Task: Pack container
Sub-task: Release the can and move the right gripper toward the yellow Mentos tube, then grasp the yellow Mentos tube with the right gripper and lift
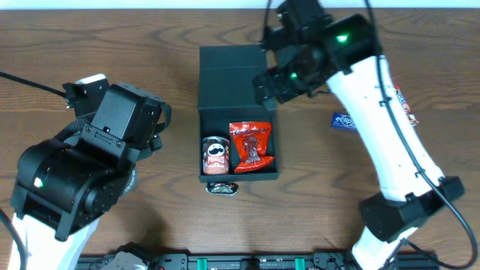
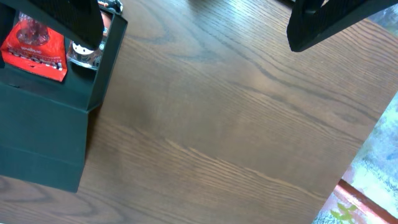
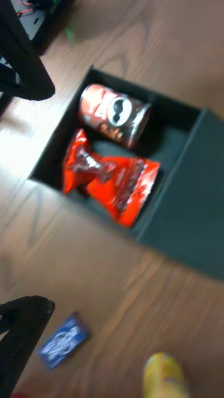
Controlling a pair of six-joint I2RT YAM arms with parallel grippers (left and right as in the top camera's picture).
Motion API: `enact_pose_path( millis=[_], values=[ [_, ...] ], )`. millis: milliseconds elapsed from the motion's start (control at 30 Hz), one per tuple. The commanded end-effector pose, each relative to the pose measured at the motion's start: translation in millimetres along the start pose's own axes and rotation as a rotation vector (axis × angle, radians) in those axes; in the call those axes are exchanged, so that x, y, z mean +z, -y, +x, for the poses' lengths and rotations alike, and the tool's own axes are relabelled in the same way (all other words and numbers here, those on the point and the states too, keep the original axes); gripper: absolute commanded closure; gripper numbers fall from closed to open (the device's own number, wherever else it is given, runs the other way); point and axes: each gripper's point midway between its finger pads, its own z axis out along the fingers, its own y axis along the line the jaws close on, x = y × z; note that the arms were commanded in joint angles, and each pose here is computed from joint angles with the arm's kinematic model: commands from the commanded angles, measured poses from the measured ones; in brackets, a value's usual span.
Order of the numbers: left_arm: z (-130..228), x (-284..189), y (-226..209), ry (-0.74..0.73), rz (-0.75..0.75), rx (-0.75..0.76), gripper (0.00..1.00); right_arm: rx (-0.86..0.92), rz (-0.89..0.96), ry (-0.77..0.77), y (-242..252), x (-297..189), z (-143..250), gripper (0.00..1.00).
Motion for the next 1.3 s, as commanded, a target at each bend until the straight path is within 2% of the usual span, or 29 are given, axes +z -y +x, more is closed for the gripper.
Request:
enact_pose_path(
  millis=[0, 200, 300, 400, 600, 733, 1000, 1167, 1267],
  values=[
    [0, 0, -4, 0.002, -0.016, 0.005, 0.05, 0.036, 0.043, 0.007, 11, -16, 9, 0.01],
    [0, 0, -4, 0.002, -0.016, 0.005, 0.05, 0.059, 0.118, 0.0, 25, -29, 28, 0.01],
    [0, 0, -4, 0.002, -0.016, 0.005, 0.05, 0.16, 0.217, 0.005, 49, -34, 46, 0.01],
    [0, 0, -4, 0.002, -0.016, 0.005, 0.05, 0.205, 0.228, 0.051, 56, -25, 57, 0.01],
    [0, 0, -3, 0.001, -0.015, 0.004, 0.05, 0.275, 0.292, 0.195, 77, 25, 69, 0.01],
    [0, 0, -3, -0.001, -0.012, 0.003, 0.05, 0.274, 0.295, 0.207, 85, 77, 74, 0.01],
    [0, 0, -3, -0.001, -0.012, 0.004, 0.05, 0.328, 0.392, 0.339, 131, 113, 56, 0.01],
    [0, 0, -3, -0.001, -0.012, 0.004, 0.05, 0.503, 0.398, 0.376, 165, 135, 50, 0.01],
    [0, 0, -3, 0.0, -0.012, 0.004, 0.05, 0.53, 0.361, 0.378, 176, 158, 45, 0.01]
  ],
)
